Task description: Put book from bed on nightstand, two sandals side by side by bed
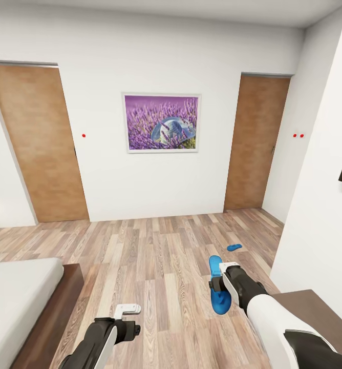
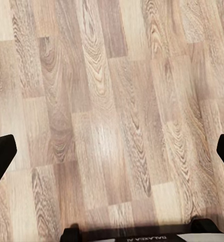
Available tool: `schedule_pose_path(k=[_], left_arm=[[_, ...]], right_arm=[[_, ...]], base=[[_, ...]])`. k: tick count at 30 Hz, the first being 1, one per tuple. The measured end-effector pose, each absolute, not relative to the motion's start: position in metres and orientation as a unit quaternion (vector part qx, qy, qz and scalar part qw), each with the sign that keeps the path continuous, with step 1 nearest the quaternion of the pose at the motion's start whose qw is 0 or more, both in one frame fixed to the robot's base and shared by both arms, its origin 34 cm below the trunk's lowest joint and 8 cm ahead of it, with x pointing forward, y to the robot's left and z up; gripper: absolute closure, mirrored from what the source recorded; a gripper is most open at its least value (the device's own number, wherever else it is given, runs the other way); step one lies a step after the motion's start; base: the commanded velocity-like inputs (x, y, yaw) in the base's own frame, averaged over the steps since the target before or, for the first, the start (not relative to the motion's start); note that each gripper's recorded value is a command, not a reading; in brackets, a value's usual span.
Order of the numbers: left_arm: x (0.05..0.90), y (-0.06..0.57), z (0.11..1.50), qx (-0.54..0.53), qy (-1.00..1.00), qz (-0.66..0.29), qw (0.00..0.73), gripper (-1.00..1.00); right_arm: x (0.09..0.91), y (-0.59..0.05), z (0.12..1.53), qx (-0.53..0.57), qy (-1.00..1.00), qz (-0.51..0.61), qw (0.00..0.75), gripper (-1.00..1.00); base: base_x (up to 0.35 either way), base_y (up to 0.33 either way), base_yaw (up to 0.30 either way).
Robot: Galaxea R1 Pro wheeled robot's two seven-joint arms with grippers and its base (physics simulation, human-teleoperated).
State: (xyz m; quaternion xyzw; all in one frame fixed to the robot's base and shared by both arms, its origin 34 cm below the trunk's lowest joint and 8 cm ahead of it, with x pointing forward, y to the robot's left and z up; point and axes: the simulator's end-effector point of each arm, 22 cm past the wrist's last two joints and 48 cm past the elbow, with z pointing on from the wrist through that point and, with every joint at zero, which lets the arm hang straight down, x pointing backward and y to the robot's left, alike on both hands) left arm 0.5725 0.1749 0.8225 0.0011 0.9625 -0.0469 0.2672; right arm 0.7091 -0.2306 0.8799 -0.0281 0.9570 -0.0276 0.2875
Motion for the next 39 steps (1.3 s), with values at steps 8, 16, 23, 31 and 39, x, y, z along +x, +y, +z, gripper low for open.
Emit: schedule_pose_path(k=[8, 16, 23, 31, 39], left_arm=[[0.57, 0.175, 0.83, 0.001, 0.962, -0.047, 0.268, -1.0], [0.568, 0.175, 0.837, 0.001, 0.962, -0.047, 0.268, -1.0], [0.565, 0.175, 0.842, 0.001, 0.962, -0.047, 0.268, -1.0], [0.56, 0.175, 0.844, 0.001, 0.964, -0.047, 0.264, -1.0], [0.555, 0.175, 0.843, 0.0, 0.965, -0.047, 0.258, -1.0]], right_arm=[[0.707, -0.231, 0.887, -0.028, 0.957, -0.028, 0.288, 1.0], [0.704, -0.231, 0.894, -0.028, 0.957, -0.028, 0.288, 1.0], [0.704, -0.23, 0.901, -0.028, 0.955, -0.027, 0.295, 1.0], [0.702, -0.229, 0.902, -0.029, 0.954, -0.026, 0.296, 1.0], [0.698, -0.229, 0.899, -0.029, 0.956, -0.025, 0.29, 1.0]], base=[[0.0, 0.0, 0.0], [0.0, 0.0, 0.0], [0.0, 0.0, 0.001], [0.0, 0.0, 0.064], [0.0, 0.0, 0.089]])
